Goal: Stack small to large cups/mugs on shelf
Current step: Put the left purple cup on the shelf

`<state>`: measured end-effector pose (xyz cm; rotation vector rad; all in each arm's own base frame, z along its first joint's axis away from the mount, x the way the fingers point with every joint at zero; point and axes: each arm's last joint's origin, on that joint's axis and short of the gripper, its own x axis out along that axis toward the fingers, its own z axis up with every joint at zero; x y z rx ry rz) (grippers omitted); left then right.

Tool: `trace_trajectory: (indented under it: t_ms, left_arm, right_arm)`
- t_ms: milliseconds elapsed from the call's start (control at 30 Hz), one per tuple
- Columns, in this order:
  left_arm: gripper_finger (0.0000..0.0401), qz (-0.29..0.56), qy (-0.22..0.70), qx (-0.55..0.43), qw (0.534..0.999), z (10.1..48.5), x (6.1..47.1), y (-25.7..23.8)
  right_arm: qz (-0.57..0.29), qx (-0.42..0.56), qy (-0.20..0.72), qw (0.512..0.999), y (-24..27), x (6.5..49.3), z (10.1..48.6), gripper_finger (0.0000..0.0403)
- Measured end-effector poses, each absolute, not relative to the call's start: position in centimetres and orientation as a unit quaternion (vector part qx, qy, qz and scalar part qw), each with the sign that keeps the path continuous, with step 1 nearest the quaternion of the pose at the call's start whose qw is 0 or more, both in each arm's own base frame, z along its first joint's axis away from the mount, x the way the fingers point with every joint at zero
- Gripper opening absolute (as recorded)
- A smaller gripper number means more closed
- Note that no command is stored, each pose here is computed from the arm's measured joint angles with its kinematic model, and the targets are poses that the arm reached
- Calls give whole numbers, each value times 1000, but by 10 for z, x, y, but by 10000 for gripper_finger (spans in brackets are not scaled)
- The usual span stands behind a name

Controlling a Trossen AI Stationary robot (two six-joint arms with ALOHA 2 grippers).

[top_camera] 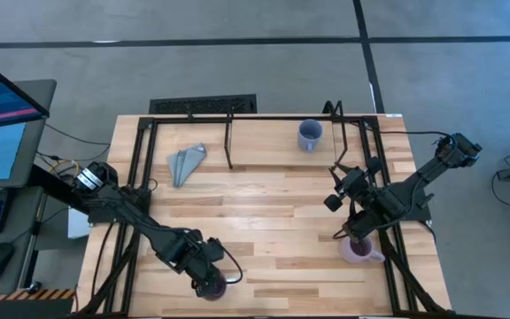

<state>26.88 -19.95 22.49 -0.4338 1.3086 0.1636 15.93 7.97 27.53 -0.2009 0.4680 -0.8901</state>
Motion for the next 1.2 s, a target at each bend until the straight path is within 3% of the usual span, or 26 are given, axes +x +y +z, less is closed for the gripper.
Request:
trace_trajectory:
  t_ms: [533,1200]
  left_arm:
    - [10,38,608,-166,775,225,275,-193]
    - [2,-9,583,-11,813,226,296,-157]
  right_arm:
    - [-426,-96,224,871,80,159,275,124]
    - [-426,-93,224,872,80,159,275,124]
